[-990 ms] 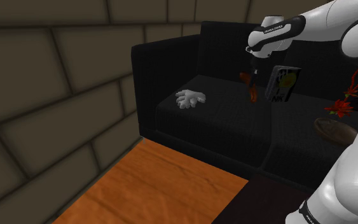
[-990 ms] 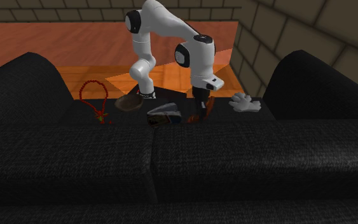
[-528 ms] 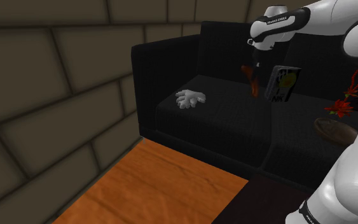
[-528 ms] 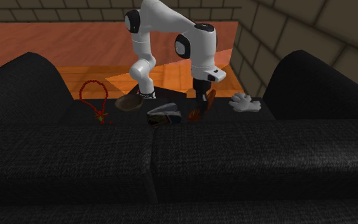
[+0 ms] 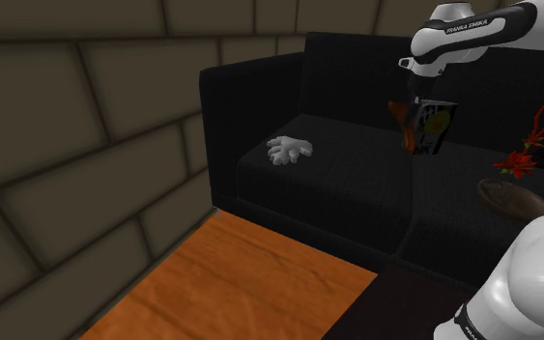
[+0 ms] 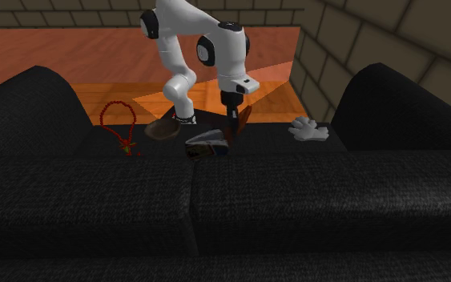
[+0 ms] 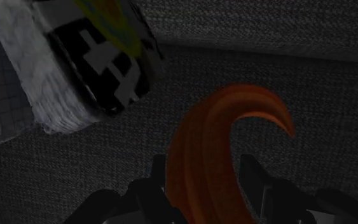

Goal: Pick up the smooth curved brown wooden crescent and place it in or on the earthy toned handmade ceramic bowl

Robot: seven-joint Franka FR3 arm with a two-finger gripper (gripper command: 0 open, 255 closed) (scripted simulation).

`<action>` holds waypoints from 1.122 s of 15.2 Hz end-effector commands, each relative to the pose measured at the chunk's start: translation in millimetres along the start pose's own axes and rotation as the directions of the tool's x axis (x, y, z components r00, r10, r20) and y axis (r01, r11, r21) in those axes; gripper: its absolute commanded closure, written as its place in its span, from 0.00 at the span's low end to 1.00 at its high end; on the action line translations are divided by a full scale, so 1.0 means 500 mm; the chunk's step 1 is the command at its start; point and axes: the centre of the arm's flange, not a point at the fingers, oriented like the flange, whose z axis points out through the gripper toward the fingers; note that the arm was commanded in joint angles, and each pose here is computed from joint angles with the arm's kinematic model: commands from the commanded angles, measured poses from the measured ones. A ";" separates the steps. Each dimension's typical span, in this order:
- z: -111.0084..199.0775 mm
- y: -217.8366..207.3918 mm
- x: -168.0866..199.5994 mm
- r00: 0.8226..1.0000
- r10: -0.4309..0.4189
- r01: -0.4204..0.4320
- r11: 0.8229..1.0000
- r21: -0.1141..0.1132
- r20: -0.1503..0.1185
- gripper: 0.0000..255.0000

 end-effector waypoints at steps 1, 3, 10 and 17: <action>0.000 -0.026 -0.048 1.000 -0.001 0.001 1.000 0.000 0.000 1.00; -0.005 -0.050 -0.095 1.000 -0.001 0.001 1.000 0.000 0.000 1.00; -0.022 -0.137 -0.257 1.000 -0.001 0.001 1.000 0.000 0.000 1.00; -0.040 -0.223 -0.419 1.000 -0.001 0.001 1.000 0.000 0.000 1.00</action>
